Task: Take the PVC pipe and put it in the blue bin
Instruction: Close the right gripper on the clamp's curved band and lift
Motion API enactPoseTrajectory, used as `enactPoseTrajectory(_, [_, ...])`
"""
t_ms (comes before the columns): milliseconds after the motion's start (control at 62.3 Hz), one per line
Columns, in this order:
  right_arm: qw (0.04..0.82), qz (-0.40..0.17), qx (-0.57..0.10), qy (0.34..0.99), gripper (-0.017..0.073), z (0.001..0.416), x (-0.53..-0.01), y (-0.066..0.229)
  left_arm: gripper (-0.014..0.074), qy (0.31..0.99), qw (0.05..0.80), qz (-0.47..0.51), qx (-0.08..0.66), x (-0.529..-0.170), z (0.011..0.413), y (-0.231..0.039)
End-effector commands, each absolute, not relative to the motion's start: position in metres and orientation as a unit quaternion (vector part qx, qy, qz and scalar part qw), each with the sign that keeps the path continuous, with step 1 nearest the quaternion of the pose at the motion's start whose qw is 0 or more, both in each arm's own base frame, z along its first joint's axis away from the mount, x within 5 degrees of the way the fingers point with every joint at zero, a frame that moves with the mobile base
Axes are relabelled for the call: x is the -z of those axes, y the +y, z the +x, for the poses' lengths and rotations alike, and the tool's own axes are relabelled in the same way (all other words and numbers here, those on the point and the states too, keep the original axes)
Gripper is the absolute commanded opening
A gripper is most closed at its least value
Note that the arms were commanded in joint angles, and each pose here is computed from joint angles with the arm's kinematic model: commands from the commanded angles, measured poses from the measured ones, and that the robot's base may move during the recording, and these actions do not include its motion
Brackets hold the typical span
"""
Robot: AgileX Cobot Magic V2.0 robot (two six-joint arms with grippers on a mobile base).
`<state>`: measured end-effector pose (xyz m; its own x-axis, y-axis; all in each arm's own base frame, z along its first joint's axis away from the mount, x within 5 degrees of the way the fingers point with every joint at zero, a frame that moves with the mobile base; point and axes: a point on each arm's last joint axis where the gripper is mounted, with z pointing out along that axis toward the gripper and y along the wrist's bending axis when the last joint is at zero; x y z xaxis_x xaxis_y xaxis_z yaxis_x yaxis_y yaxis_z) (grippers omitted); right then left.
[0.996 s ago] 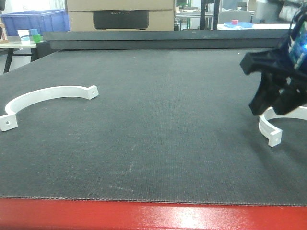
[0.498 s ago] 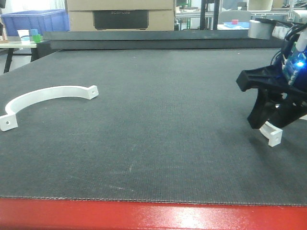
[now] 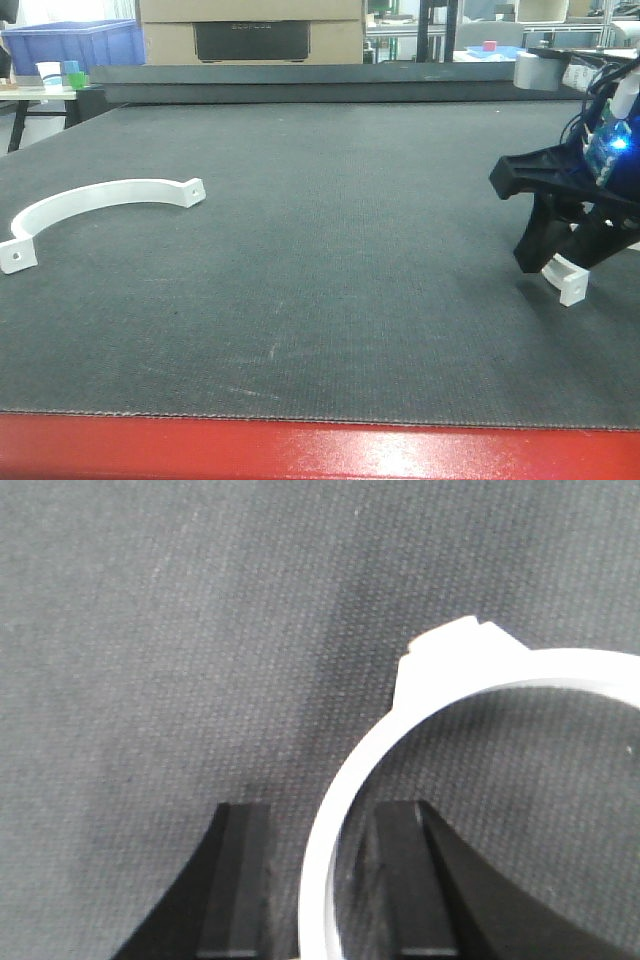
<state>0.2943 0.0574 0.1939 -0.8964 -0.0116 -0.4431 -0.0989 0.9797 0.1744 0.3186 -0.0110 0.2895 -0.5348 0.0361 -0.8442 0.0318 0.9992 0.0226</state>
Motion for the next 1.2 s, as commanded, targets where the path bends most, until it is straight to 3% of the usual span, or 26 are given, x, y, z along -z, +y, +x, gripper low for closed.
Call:
enactPoseTrajectory(0, [0.228,-0.032,-0.091,0.969,0.0139,0.298,-0.191,0.057,0.0246,0.868,0.496,0.019,0.000,-0.294,0.321,-0.012])
enactPoseTrajectory(257, [0.211,-0.033,-0.089,0.973,0.0120,0.299,-0.181,0.058,0.0246,0.867,0.498,0.019,0.000,-0.294,0.321,-0.012])
enactPoseTrajectory(546, [0.213,-0.033,-0.090,0.972,-0.0165,0.300,-0.182,0.058,0.0246,0.867,0.498,0.019,0.000,-0.294,0.321,-0.012])
enactPoseTrajectory(867, [0.225,-0.032,-0.103,0.968,-0.0167,0.302,-0.204,0.060,0.0246,0.869,0.495,0.019,0.000,-0.294,0.321,-0.012])
enactPoseTrajectory(1188, [0.323,-0.041,-0.118,0.938,-0.0167,0.294,-0.272,0.060,0.0246,0.896,0.444,0.007,0.006,-0.269,0.328,-0.012])
